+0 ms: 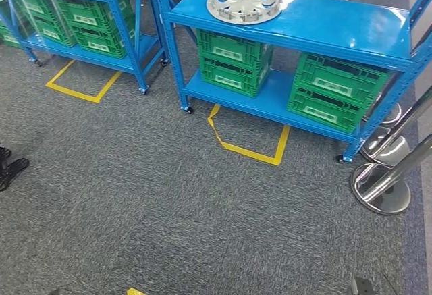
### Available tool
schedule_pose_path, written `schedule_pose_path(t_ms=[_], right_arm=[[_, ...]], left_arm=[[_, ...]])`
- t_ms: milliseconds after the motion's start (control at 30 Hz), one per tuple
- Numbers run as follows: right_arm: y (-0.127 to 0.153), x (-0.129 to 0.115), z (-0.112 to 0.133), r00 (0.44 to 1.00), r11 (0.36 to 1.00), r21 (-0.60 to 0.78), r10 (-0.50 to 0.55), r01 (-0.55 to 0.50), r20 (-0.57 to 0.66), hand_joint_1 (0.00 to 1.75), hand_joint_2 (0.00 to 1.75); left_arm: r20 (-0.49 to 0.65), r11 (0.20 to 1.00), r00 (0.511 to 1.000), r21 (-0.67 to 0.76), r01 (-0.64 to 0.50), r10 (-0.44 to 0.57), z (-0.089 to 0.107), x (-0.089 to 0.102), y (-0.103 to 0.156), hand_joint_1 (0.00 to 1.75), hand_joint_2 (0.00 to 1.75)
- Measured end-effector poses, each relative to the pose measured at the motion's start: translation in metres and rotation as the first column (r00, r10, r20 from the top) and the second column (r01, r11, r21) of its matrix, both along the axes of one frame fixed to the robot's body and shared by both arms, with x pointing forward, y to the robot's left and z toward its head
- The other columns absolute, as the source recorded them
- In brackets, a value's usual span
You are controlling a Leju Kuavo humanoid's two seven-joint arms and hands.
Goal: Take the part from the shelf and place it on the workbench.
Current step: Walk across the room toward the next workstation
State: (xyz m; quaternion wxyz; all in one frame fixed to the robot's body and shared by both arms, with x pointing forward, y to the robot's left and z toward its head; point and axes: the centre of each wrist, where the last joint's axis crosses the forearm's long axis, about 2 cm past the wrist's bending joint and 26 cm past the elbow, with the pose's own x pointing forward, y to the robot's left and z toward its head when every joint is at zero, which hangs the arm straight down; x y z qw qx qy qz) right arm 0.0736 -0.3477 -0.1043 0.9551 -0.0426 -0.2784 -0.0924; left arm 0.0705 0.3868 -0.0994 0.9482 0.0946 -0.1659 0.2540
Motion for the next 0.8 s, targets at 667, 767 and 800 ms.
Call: schedule_pose_path(t_ms=[667,767,800], right_arm=[[0.0028,-0.0060,-0.0014,1.000,1.000,0.001,0.006,-0.006,-0.008,0.00,0.00],[0.0028,-0.0040,-0.0010,1.000,1.000,0.000,0.009,-0.009,-0.003,0.00,0.00],[0.0029,-0.0040,-0.0010,1.000,1.000,0.000,0.011,-0.011,-0.003,0.00,0.00]], left_arm=[[-0.012,1.000,1.000,0.009,-0.017,0.017,-0.0003,0.0000,-0.0017,0.00,0.00],[-0.011,1.000,1.000,0.008,-0.019,0.019,-0.0003,0.0006,-0.0022,0.00,0.00],[-0.013,1.000,1.000,0.007,-0.019,0.019,-0.0004,-0.0001,-0.0024,0.00,0.00]])
